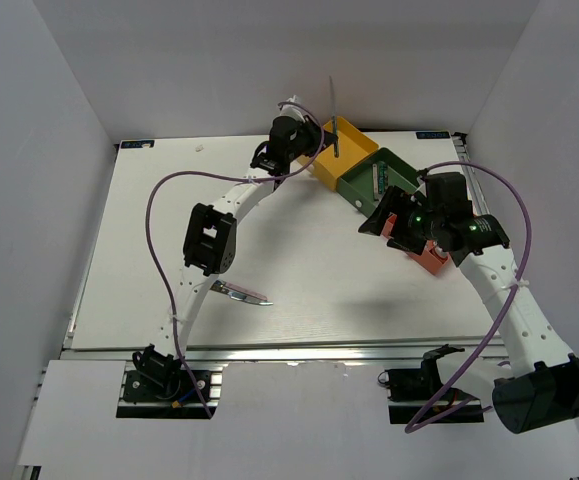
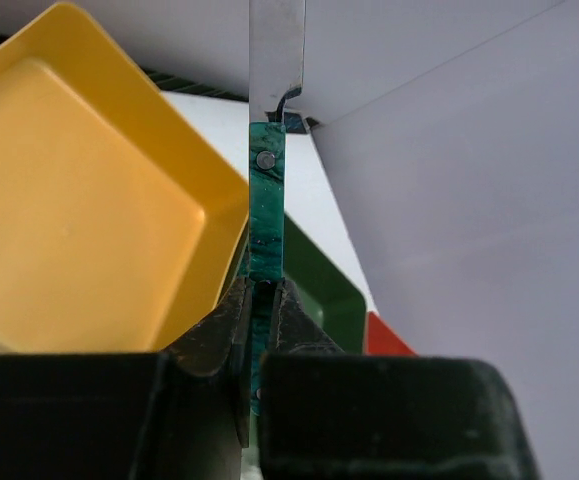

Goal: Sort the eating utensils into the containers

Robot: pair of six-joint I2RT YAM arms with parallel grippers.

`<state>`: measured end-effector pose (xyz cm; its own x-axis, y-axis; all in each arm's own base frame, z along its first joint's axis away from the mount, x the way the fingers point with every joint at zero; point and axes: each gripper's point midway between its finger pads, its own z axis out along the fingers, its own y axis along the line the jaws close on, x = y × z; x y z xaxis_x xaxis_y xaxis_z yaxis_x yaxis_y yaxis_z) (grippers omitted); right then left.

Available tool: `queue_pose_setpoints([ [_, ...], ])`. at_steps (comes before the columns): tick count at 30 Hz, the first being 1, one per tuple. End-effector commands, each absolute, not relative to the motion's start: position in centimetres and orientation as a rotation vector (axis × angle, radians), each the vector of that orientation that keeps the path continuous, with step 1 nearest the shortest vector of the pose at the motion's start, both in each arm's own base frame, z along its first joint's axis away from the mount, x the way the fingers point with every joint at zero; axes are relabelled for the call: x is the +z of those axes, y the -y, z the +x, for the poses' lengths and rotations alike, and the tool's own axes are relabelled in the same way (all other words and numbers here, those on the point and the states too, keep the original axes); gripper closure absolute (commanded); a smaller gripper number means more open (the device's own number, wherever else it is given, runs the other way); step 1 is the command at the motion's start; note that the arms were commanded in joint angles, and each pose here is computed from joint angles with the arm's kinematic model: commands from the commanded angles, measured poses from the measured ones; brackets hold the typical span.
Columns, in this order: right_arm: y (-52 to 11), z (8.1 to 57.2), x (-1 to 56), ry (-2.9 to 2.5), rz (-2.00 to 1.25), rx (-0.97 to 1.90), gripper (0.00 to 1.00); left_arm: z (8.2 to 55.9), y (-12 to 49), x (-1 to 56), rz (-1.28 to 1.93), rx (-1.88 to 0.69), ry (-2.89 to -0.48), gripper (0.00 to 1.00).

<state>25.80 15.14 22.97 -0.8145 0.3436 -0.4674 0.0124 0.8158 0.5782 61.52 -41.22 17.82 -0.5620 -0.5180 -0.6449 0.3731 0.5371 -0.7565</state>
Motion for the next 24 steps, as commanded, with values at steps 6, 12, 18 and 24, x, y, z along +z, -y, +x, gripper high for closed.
queue_pose_setpoints([
  [6, -15.8, 26.6, 24.7, -2.375, 0.211, 0.802, 0.11, 60.9, 42.5, 19.7, -0.093, -1.214, -1.783, 0.84],
  [12, -15.9, 26.4, 24.7, -2.373, 0.205, 0.811, 0.11, 61.0, 42.9, 18.0, -0.102, -1.229, -1.811, 0.53],
  [18, -15.8, 26.5, 25.0, -2.363, 0.202, 0.807, 0.11, 60.9, 42.5, 20.3, -0.088, -1.217, -1.784, 0.33],
  [24, -15.4, 27.1, 24.7, -2.365, 0.182, 0.759, 0.11, 59.6, 38.7, 28.6, -0.049, -1.025, -1.75, 0.17],
])
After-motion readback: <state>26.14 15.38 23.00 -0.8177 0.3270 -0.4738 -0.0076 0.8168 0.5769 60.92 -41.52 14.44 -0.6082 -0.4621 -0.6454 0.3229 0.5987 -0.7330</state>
